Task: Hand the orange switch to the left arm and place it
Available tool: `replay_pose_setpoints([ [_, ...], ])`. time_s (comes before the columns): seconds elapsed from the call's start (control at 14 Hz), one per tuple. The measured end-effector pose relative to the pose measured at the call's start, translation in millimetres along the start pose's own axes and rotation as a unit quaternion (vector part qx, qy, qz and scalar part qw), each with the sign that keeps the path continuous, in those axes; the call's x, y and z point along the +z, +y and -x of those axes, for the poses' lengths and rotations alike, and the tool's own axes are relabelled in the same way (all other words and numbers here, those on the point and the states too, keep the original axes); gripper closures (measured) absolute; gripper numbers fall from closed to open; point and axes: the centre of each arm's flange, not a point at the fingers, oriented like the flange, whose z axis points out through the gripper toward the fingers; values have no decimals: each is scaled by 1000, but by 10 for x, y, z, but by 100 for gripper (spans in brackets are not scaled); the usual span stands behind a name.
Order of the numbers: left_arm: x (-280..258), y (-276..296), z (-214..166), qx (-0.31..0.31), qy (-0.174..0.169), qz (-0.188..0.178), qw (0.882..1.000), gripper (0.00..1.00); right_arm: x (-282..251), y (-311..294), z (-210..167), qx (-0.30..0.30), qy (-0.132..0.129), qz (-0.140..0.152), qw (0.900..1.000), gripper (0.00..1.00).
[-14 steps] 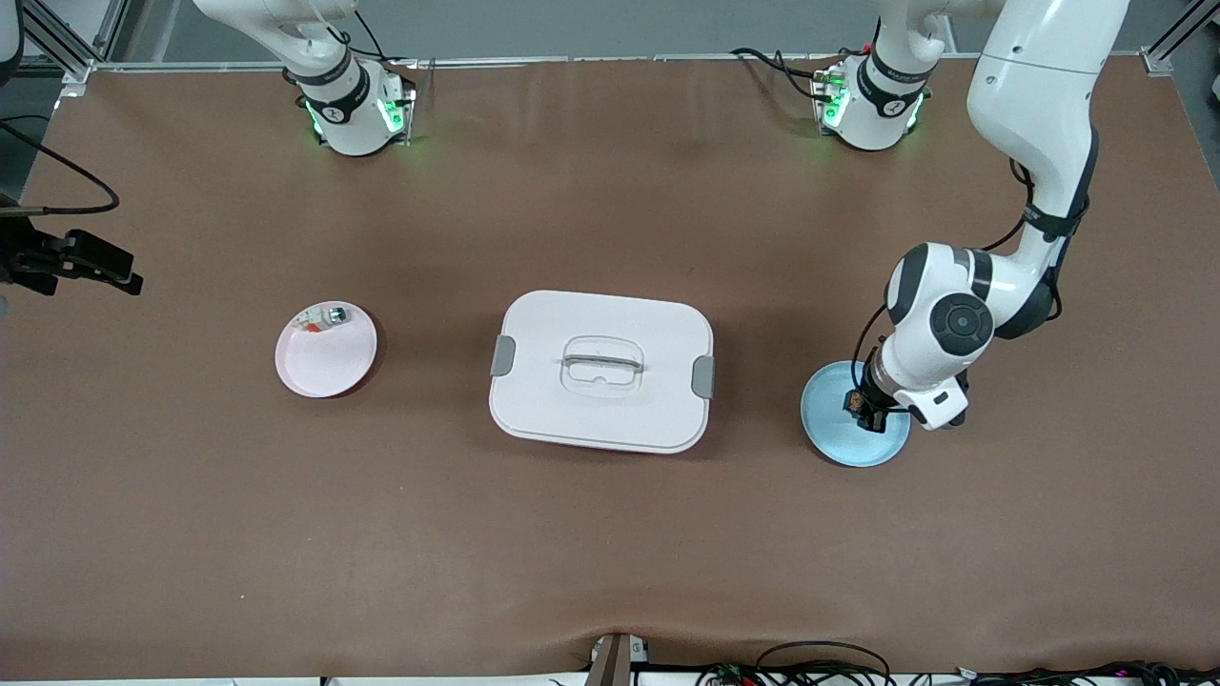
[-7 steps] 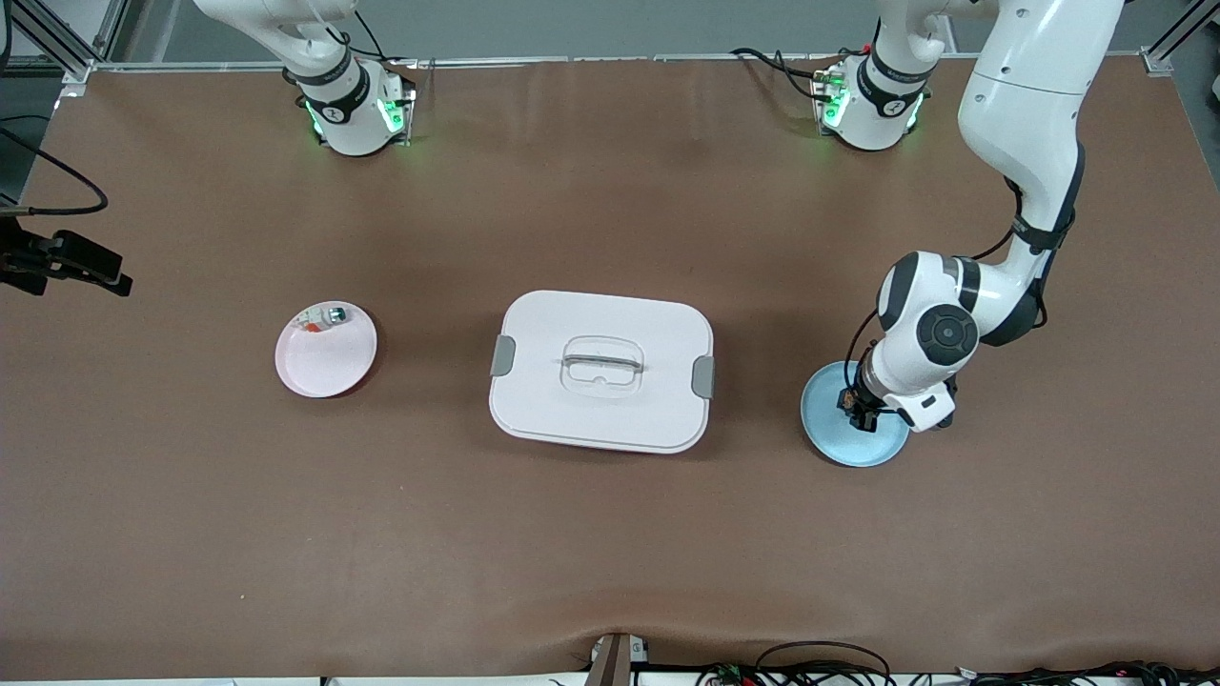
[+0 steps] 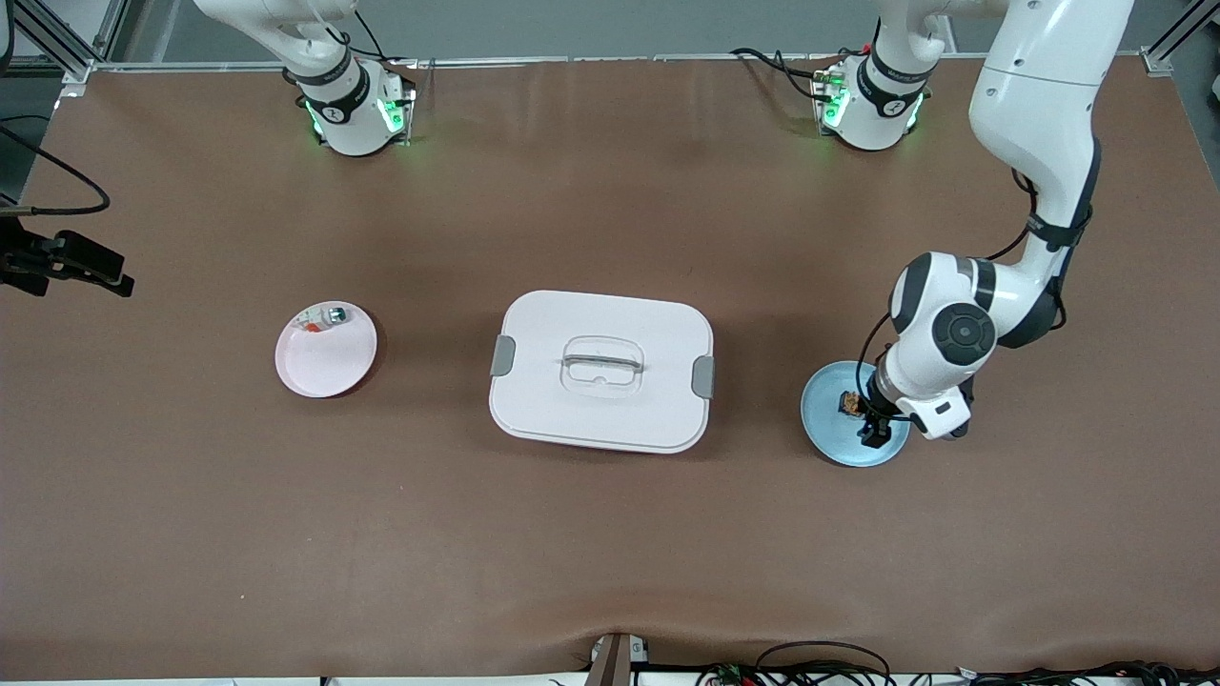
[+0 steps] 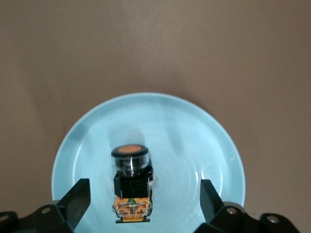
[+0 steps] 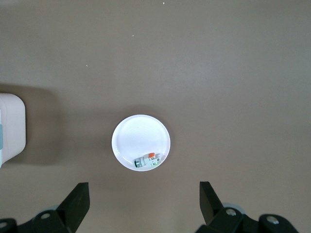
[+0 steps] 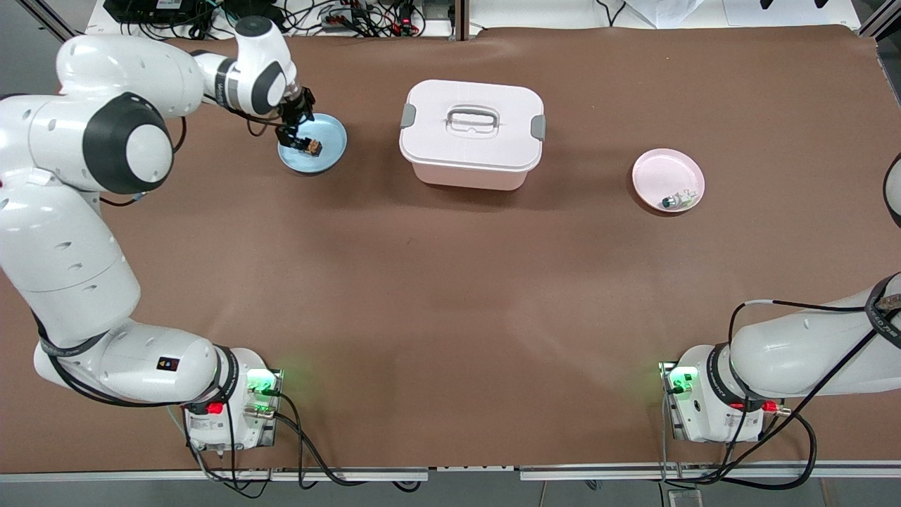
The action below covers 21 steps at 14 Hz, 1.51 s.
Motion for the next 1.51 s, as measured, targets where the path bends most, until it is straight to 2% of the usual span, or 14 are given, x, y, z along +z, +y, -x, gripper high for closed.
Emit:
replay_pose_setpoints([
  [0.22, -343, -84, -308, 98, -2, -3, 995, 0, -5, -6, 1, -1, 1, 0, 1000, 0],
  [0.36, -497, -183, -500, 180, -24, 8, 983, 0, -26, -19, 7, -2, 4, 0, 1000, 0],
  [0.5, -499, -303, -664, 284, -33, 12, 958, 0, -60, -19, 23, -2, 7, 0, 1000, 0],
  [0.65, -489, -350, -739, 388, -34, 15, 921, 0, -89, -16, 39, -2, 10, 0, 1000, 0],
  [0.79, -554, -334, -730, 461, -29, 23, 887, 0, -99, -17, 45, -1, 11, -1, 1000, 0],
  [0.86, -631, -312, -724, 479, -23, 29, 877, 0, -104, -22, 48, -1, 11, -5, 1000, 0],
  [0.93, -755, -279, -723, 487, -14, 38, 872, 0, -110, -23, 54, 0, 10, -10, 1000, 0],
  [1.22, -1425, -204, -747, 495, 16, 67, 866, 0, -143, 15, 83, 5, 11, -18, 1000, 0],
  [1.51, -1896, -301, -749, 496, 19, 72, 865, 0, -164, 3, 96, 4, 10, -22, 1000, 0],
])
